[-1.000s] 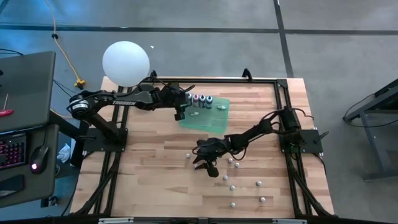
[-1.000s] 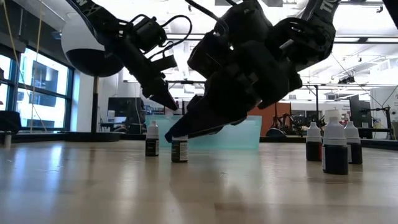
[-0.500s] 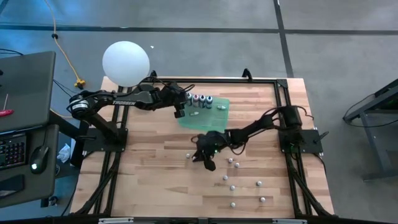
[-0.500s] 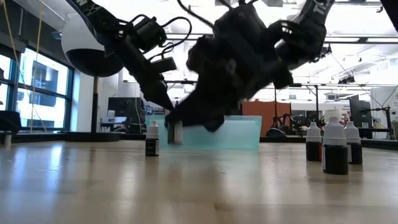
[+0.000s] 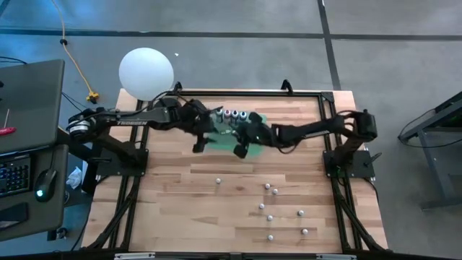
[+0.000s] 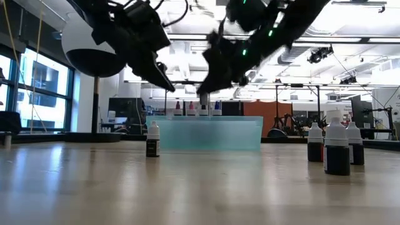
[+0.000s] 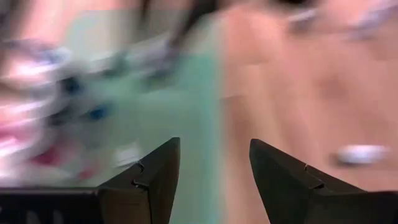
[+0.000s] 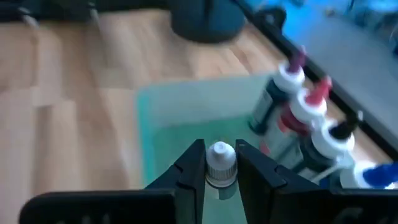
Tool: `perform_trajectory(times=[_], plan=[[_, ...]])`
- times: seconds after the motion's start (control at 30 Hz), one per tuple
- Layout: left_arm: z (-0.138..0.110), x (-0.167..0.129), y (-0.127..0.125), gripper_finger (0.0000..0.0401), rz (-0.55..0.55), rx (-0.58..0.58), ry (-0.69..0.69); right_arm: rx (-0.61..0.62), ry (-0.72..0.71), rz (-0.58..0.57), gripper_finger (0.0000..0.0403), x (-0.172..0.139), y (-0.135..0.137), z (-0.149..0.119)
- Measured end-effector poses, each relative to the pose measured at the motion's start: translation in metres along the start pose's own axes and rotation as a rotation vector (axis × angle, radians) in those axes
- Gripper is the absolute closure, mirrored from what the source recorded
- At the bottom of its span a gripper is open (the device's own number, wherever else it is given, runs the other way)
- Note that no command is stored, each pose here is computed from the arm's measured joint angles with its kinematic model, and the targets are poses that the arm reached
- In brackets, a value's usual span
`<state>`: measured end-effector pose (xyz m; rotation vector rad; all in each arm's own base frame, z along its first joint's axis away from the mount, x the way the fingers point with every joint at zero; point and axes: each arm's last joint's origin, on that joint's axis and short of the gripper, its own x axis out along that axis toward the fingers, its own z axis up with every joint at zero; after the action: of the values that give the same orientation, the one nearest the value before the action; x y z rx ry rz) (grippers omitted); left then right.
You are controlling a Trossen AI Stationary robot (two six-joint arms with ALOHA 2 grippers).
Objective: Pick & Place food coloring
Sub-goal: Put the black food coloring bottle into the bin
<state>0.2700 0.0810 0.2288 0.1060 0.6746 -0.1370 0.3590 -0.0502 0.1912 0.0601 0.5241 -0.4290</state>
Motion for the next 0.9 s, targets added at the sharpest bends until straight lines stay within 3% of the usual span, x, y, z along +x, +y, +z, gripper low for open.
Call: perform_trajectory(times=[0.1,0.27,0.47,0.6,0.9], plan=[[0.002,0.003,-0.016,0.0211,-0.167,-0.006,-0.02,0.043,0.065,-0.024,0.0341,0.02,-0.019,-0.014],[0.005,0.015,-0.045,0.0211,-0.252,0.046,0.026,0.08,0.105,-0.018,0.0333,0.037,-0.035,-0.027],[0.011,0.029,-0.075,0.0211,-0.222,0.136,0.043,0.1,0.163,-0.025,0.0333,0.051,-0.043,-0.043],[0.009,0.039,-0.087,0.0211,-0.169,0.125,0.084,0.114,0.178,-0.024,0.0321,0.054,-0.043,-0.047],[0.006,0.057,-0.103,0.0211,-0.234,0.125,0.099,0.109,0.181,-0.018,0.0282,0.054,-0.043,-0.047]])
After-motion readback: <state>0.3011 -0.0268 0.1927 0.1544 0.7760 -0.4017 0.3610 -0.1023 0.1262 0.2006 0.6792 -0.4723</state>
